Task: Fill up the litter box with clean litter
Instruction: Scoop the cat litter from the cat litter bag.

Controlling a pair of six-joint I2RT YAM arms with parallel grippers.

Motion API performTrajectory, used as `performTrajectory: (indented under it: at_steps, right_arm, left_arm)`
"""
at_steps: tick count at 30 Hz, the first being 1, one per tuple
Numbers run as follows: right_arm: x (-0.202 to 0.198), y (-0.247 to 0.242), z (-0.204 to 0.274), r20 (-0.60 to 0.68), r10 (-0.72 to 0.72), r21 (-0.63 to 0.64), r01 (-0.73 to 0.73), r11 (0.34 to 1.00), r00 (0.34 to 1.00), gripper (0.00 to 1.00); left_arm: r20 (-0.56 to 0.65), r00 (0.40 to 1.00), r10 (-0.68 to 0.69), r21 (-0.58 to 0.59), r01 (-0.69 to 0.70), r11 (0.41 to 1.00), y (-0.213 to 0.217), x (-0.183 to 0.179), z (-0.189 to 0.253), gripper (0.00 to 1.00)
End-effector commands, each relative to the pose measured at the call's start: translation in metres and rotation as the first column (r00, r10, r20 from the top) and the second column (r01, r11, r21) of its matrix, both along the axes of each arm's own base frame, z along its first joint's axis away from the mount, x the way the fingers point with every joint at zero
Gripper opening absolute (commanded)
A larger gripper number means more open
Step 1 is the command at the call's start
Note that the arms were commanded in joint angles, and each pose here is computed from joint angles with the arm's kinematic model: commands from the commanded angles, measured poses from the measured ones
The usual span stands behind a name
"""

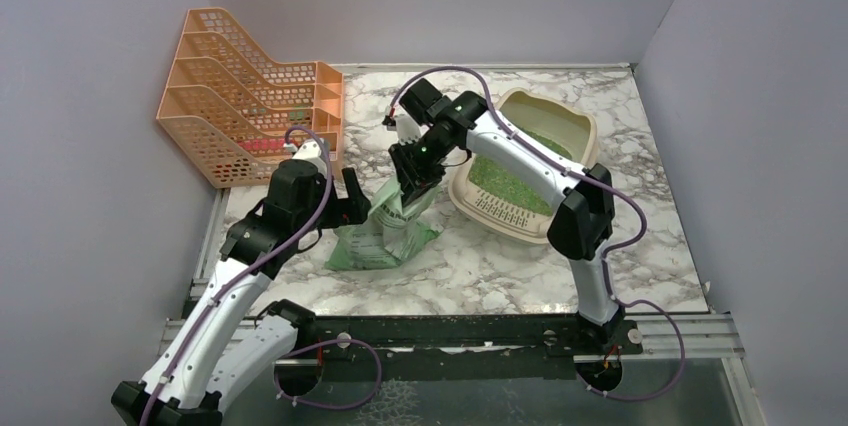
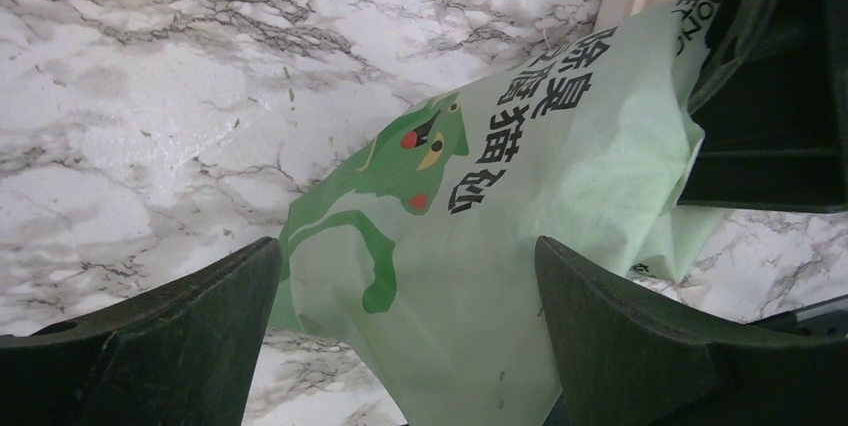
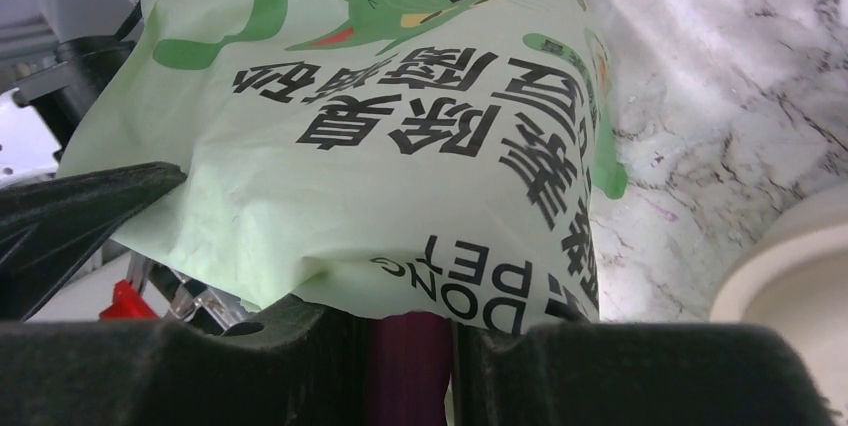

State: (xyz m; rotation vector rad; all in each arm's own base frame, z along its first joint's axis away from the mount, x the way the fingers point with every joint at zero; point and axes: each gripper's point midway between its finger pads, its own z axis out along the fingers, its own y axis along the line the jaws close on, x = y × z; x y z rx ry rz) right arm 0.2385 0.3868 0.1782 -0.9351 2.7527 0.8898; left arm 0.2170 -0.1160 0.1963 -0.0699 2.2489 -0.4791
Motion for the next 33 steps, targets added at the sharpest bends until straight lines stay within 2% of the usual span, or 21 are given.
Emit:
performTrajectory:
  at_steps: [1,5,8,10,13,19,22,24,27,33]
  right_arm:
    - [-0.021,0.024,-0.009,-0.145,0.094,0.150,-0.072,0.986,0.985,0.01]
    - [-0.012,0.023,0.007,-0.181,0.085,0.299,-0.028,0.954,0.980,0.01]
    - [-0.007,0.018,0.021,-0.209,0.085,0.419,0.011,0.908,0.974,0.01]
    - [-0.007,0.013,0.028,-0.225,0.092,0.480,0.029,0.877,0.970,0.01]
    - [-0.012,0.007,0.039,-0.240,0.135,0.547,0.019,0.837,0.961,0.01]
    - [-0.018,-0.004,0.050,-0.245,0.185,0.608,0.002,0.794,0.952,0.01]
    - [-0.014,-0.014,0.053,-0.244,0.176,0.620,0.013,0.785,0.954,0.01]
    - [-0.011,-0.021,0.053,-0.240,0.155,0.615,0.026,0.788,0.958,0.01]
    - [-0.008,-0.027,0.053,-0.228,0.123,0.593,0.038,0.804,0.966,0.01]
    - [0.002,-0.039,0.029,-0.217,0.003,0.419,0.091,0.903,0.976,0.01]
  left_arm:
    - [0.111,0.991,-0.068,0.022,0.066,0.998,-0.005,0.010,0.032,0.98]
    - [0.176,0.979,-0.100,0.041,0.094,0.995,-0.006,0.015,0.050,0.99]
    - [0.223,0.956,-0.192,0.051,0.185,0.981,-0.017,0.014,0.065,0.99]
    - [0.252,0.920,-0.300,0.073,0.291,0.954,-0.029,0.010,0.074,0.99]
    - [0.259,0.843,-0.472,0.084,0.467,0.880,-0.050,-0.003,0.078,0.99]
    - [0.110,0.818,-0.565,0.115,0.554,0.825,-0.053,-0.008,0.055,0.95]
    - [0.042,0.800,-0.599,0.140,0.589,0.796,-0.051,-0.009,0.043,0.90]
    - [0.012,0.764,-0.645,0.136,0.638,0.758,-0.055,-0.012,0.038,0.80]
    - [-0.027,0.739,-0.673,0.129,0.670,0.731,-0.058,-0.012,0.034,0.70]
    - [-0.079,0.724,-0.685,0.146,0.688,0.711,-0.057,-0.006,0.027,0.05]
